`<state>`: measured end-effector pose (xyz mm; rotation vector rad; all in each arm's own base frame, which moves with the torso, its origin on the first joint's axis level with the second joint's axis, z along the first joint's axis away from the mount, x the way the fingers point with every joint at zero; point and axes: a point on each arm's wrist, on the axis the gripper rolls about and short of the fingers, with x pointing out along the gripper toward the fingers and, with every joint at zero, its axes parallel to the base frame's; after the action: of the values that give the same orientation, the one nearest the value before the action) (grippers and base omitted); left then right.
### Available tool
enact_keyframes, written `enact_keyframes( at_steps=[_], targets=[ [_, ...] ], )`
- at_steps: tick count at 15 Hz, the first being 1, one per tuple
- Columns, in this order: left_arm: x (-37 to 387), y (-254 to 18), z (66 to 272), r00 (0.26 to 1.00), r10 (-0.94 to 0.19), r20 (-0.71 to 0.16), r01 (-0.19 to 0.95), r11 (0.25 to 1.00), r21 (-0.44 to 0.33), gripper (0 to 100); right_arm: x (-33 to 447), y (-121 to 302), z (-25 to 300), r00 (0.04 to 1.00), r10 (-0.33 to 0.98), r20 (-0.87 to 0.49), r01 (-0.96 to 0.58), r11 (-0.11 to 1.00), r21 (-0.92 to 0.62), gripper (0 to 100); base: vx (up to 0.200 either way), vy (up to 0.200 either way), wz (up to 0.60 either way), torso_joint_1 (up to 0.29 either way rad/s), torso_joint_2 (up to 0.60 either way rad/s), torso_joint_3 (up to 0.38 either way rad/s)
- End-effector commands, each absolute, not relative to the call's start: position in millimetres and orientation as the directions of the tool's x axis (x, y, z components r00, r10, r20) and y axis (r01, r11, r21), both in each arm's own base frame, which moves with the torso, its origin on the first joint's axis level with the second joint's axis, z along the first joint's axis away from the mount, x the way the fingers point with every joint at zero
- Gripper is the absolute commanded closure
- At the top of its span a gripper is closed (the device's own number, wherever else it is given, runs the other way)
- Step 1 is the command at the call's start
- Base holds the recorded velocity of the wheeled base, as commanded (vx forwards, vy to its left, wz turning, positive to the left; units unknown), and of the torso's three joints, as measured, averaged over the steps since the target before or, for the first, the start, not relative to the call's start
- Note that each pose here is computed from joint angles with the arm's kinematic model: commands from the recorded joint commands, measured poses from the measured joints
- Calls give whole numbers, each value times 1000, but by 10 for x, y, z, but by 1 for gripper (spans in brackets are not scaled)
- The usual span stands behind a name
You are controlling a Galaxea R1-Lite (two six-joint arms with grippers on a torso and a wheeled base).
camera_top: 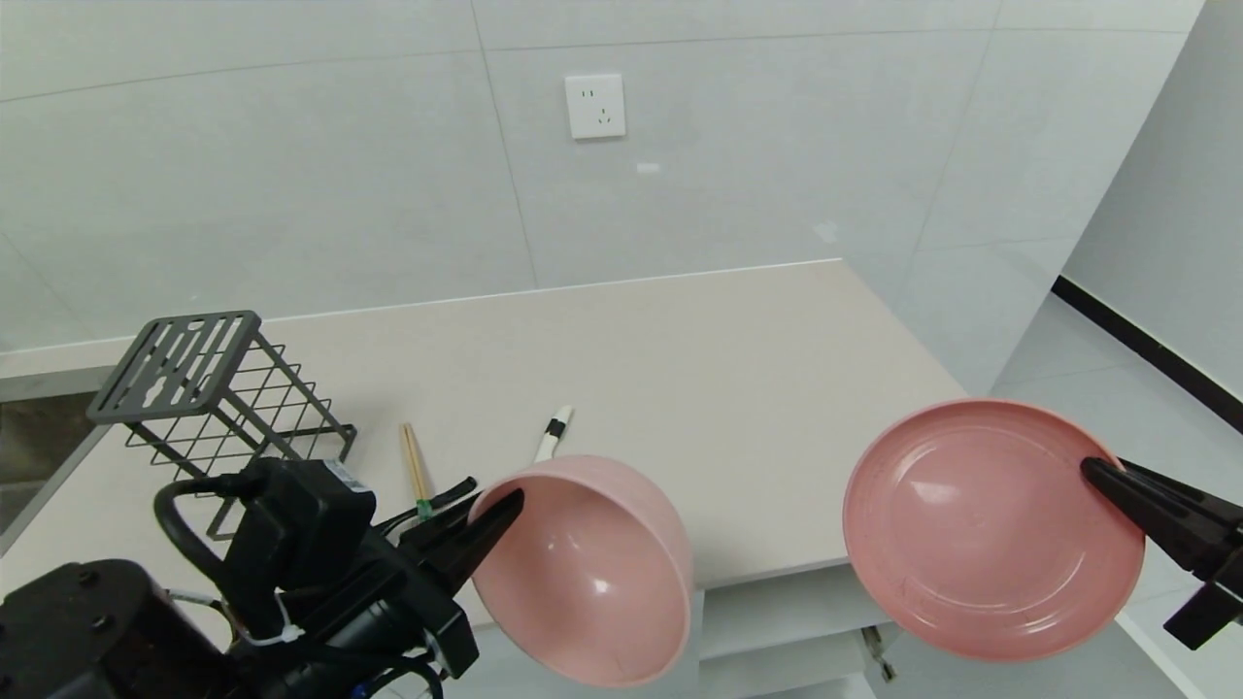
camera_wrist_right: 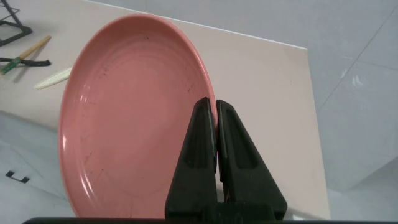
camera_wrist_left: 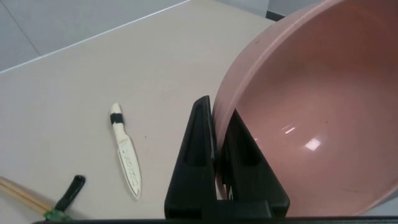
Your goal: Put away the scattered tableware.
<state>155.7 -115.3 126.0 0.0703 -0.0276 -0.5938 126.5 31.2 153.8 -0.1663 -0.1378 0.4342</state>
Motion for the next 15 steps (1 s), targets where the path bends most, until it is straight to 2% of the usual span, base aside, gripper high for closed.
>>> enact_keyframes(
  at_steps=[1, 5, 8, 11, 15],
  targets=[
    [1525, -1127, 1302, 829, -558, 28, 555, 829, 72, 100, 1274, 315, 1531, 898, 429, 92, -408, 893, -188, 100, 0, 0, 0, 0, 0, 0],
    [1466, -1083, 1264, 830, -558, 6, 556, 828, 73, 100, 1278, 316, 1527, 899, 430, 89, -408, 893, -188, 100, 0, 0, 0, 0, 0, 0],
    [1411, -1043, 1313, 828, -559, 34, 556, 828, 72, 100, 1278, 316, 1527, 899, 430, 89, -408, 893, -188, 100, -200, -200, 0, 15, 6, 2],
    [1383, -1022, 1334, 828, -559, 46, 555, 829, 70, 100, 1276, 315, 1529, 899, 429, 91, -408, 893, -188, 100, 0, -200, 0, 9, 9, 4],
    [1383, -1022, 1334, 828, -559, 46, 555, 829, 70, 100, 1276, 315, 1529, 899, 429, 91, -408, 893, -188, 100, 0, 0, 0, 0, 0, 0]
  ],
)
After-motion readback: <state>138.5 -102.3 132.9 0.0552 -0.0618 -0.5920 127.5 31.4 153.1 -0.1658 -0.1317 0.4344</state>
